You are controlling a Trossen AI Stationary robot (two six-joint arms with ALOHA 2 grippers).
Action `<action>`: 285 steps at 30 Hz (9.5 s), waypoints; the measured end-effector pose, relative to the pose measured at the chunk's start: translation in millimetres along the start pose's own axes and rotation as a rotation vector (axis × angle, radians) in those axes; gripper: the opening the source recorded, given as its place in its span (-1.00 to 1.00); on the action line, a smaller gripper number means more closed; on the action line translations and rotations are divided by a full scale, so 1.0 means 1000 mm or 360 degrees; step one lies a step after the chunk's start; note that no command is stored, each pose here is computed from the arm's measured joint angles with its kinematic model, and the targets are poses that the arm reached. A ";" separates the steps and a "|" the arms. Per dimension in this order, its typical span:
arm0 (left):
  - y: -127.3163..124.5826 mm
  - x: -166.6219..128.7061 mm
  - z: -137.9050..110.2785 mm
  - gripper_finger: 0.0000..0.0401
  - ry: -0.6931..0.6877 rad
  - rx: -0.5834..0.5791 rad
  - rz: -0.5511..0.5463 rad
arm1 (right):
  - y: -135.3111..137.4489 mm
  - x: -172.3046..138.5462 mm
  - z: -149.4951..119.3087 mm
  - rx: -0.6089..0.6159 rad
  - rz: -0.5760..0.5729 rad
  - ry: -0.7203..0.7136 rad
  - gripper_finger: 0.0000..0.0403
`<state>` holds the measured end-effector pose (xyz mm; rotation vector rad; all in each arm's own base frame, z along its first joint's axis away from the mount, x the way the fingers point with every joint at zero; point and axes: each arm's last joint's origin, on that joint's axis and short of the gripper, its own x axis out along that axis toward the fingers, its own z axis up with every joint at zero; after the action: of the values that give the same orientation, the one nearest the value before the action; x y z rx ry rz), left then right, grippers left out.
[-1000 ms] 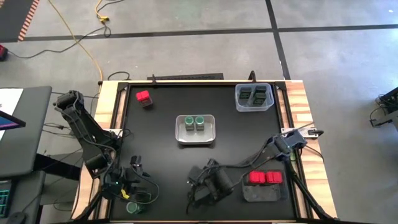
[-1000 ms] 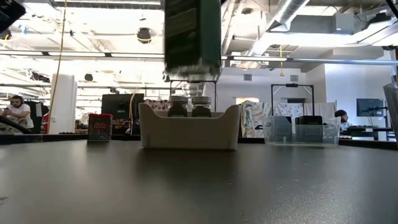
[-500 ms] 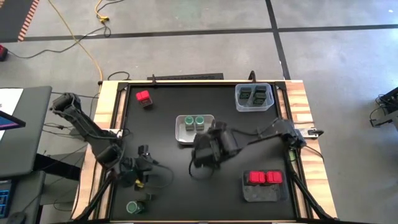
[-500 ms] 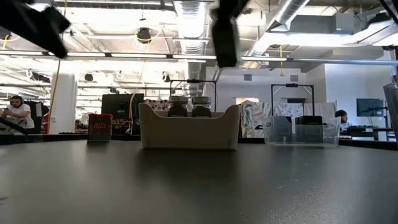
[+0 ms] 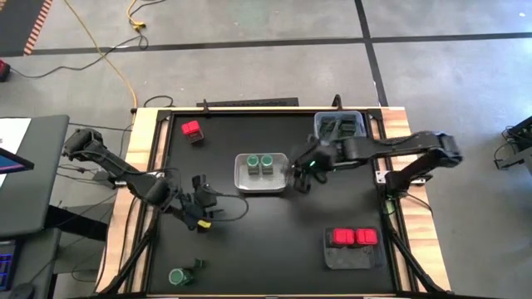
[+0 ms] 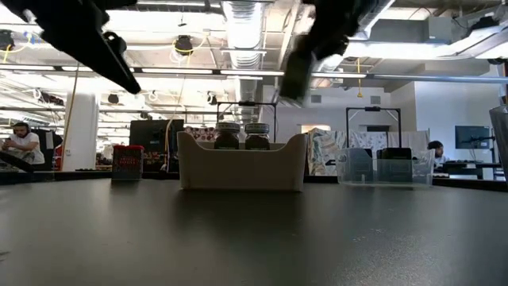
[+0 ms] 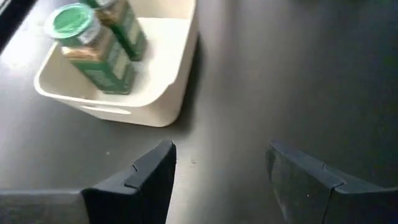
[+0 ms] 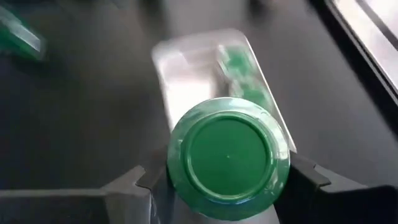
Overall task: Sort spices by type
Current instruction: Put the top green seasoning bottle into the white bin, then put the red seasoning can into the black bin
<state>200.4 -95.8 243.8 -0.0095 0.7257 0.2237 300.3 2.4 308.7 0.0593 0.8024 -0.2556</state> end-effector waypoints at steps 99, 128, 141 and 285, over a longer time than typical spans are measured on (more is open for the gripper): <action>0.012 0.008 0.001 0.15 0.0150 -0.0077 -0.0075 | 0.000 0.165 0.047 -0.0553 0.0255 0.0160 0.18; 0.012 0.008 0.001 0.15 0.0150 -0.0077 -0.0075 | 0.006 0.164 0.046 -0.0601 0.0272 0.0169 0.19; 0.012 0.008 0.001 0.15 0.0150 -0.0077 -0.0076 | 0.005 0.164 0.047 -0.0599 0.0267 0.0149 0.34; 0.308 -0.005 0.034 0.72 -0.0023 -0.1090 0.0867 | -0.021 -0.056 -0.116 0.1107 -0.0320 -0.0387 0.34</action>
<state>155.9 207.3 293.5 -0.4653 0.5962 0.9847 176.5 10.9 269.1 0.5923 0.4468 -0.7108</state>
